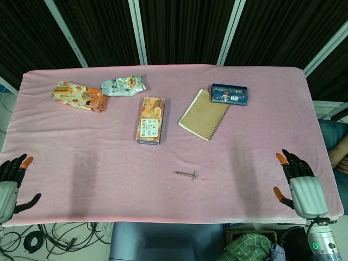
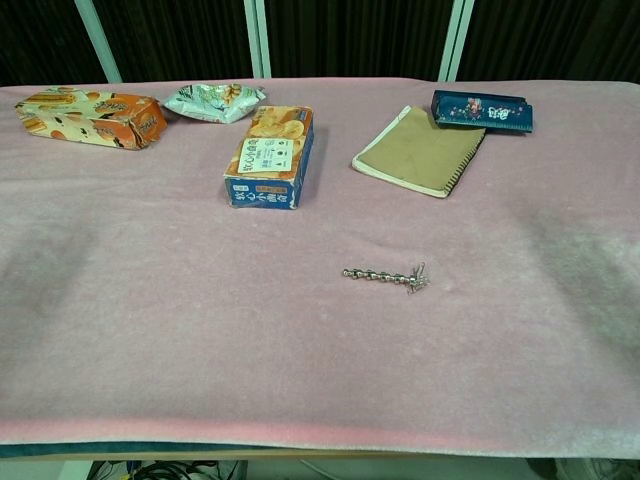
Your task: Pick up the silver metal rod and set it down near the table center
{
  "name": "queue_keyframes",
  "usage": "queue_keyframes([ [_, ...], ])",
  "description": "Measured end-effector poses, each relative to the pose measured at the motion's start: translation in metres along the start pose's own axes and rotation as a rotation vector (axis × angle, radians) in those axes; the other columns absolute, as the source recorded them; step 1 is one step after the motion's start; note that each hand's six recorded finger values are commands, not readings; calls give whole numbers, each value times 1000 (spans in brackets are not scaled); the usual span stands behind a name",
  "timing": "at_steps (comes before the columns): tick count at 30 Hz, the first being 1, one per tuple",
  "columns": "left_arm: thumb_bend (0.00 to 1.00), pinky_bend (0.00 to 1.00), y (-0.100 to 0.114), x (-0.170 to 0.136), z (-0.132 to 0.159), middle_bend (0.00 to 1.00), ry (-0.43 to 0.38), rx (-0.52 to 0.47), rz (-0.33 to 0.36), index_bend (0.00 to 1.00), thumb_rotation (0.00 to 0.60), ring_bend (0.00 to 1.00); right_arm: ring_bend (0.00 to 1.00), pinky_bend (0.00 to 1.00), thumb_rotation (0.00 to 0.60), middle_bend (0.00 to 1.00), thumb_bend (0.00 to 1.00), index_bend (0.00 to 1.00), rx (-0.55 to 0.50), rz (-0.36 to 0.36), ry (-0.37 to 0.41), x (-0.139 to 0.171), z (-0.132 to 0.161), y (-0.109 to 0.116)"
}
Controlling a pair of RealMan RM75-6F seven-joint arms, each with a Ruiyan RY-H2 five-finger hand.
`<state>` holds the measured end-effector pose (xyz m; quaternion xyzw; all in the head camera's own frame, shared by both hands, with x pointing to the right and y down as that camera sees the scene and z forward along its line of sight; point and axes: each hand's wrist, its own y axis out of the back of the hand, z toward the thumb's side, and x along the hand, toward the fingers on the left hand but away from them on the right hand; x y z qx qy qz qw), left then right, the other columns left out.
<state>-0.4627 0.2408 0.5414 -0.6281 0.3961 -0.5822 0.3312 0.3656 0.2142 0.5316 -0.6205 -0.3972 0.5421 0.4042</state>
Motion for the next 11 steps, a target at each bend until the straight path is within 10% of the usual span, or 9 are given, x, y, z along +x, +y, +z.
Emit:
queue_keyframes([
  [11,219,0,5,-4,7,0,-73,5,31,62,600,0,73,154,600,14,186,9,-14,10,17,0,6,-8],
])
